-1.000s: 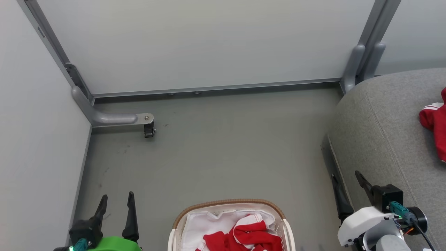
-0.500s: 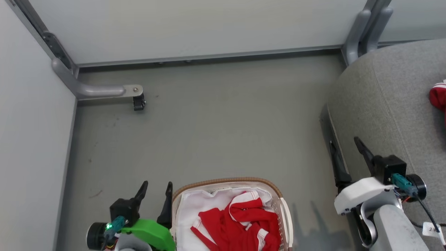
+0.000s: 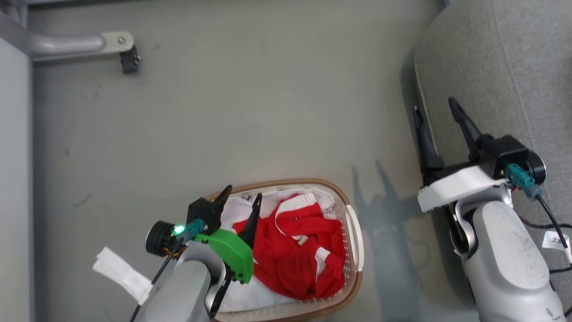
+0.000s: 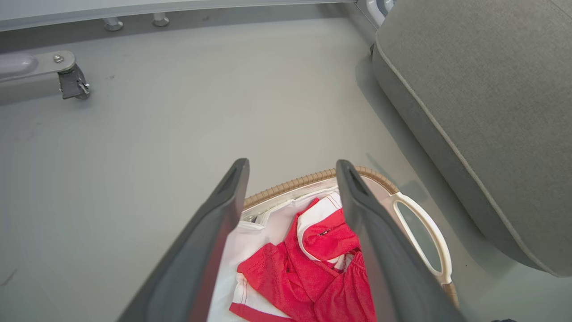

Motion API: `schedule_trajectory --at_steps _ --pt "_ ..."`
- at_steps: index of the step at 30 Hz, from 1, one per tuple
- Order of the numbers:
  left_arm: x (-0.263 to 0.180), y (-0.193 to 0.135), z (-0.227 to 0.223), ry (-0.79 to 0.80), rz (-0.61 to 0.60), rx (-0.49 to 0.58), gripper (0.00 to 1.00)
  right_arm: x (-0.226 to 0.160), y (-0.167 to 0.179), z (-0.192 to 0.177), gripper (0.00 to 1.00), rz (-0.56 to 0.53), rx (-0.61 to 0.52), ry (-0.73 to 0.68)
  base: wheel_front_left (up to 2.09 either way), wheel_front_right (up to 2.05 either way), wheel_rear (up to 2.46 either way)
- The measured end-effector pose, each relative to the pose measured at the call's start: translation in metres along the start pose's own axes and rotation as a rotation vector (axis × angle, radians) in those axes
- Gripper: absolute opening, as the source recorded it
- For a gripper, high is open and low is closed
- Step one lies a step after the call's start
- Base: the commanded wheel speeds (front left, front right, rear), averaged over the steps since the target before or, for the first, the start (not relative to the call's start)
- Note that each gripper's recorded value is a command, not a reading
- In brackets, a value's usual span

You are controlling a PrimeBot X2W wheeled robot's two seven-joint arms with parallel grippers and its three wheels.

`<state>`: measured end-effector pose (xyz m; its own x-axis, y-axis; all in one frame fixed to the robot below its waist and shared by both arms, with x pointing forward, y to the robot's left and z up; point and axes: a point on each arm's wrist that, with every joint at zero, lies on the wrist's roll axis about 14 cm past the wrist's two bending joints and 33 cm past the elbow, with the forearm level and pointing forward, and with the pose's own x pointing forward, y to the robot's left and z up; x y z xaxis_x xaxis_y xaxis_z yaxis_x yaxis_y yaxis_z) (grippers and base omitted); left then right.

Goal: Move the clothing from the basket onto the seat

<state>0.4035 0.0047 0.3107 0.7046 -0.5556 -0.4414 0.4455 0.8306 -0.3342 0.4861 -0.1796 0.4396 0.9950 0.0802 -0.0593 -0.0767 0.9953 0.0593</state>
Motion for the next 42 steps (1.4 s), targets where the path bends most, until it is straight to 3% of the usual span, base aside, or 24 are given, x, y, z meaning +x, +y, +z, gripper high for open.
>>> schedule_trajectory --at_steps 22,33,42 --pt "0.070 -0.017 -0.151 0.427 -0.206 -0.038 1.00 0.040 -0.032 -0.067 1.00 -0.038 -0.020 0.075 0.00 0.00 0.00" --pt "0.091 -0.002 -0.187 0.502 -0.196 -0.064 1.00 0.035 -0.055 -0.108 1.00 -0.082 -0.072 0.162 0.00 0.00 0.00" --pt "0.088 -0.007 -0.192 0.526 -0.216 -0.071 1.00 0.035 -0.047 -0.118 1.00 -0.059 -0.086 0.186 0.00 0.00 0.00"
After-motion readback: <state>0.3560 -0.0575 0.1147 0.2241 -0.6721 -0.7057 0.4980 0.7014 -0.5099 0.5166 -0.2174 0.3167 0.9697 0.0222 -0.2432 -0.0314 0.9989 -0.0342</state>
